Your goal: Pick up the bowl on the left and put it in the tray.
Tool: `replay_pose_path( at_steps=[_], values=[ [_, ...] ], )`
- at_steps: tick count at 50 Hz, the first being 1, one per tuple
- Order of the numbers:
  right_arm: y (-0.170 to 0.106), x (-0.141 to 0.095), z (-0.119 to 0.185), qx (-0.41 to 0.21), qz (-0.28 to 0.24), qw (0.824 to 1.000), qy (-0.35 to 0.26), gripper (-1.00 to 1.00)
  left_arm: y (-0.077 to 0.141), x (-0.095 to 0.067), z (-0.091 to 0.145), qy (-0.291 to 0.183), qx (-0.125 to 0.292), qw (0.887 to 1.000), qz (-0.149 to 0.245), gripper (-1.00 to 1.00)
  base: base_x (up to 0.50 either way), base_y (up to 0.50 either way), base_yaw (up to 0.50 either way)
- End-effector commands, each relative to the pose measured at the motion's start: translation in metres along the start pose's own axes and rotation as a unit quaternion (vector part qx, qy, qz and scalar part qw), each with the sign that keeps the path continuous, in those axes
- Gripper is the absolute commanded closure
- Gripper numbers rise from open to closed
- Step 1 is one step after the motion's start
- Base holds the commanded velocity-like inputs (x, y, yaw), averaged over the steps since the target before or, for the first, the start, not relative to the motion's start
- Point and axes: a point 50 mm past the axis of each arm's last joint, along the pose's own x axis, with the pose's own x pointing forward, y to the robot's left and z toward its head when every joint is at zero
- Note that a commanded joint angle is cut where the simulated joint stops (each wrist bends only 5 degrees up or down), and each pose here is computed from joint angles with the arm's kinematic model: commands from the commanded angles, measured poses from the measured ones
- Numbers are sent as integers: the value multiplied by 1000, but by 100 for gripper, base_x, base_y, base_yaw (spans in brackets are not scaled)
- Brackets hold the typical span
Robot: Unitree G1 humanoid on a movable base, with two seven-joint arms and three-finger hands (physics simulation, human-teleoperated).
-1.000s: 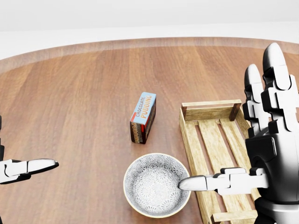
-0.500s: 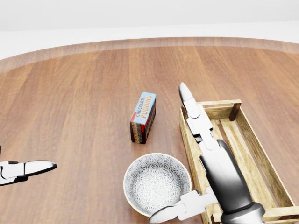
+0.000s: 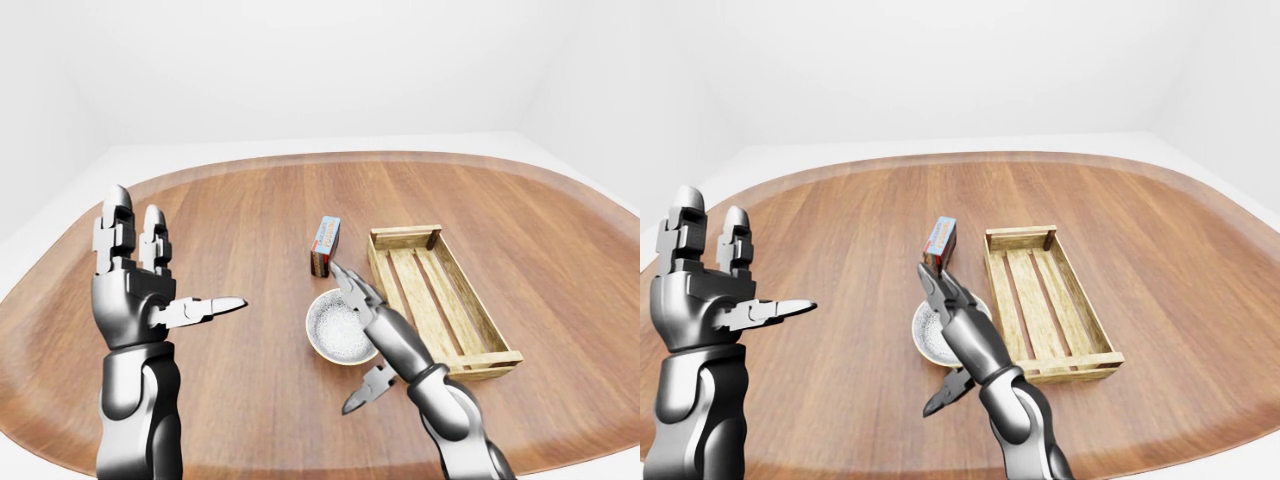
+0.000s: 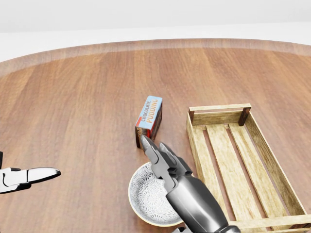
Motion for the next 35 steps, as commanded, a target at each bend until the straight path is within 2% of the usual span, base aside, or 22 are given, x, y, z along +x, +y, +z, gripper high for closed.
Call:
replay_pose_path(
  at_steps=[1, 26, 35],
  values=[
    [40, -6, -38, -62, 138, 984, 93, -100, 1, 0, 3, -6, -3, 1000, 3, -100, 0, 0, 0],
    [33, -9, -56, -64, 139, 977, 146, -100, 0, -1, 2, -4, -3, 1000, 3, -100, 0, 0, 0],
    [35, -8, -63, -70, 154, 972, 163, -100, 0, 0, 2, -3, -2, 1000, 2, -100, 0, 0, 0]
  ],
)
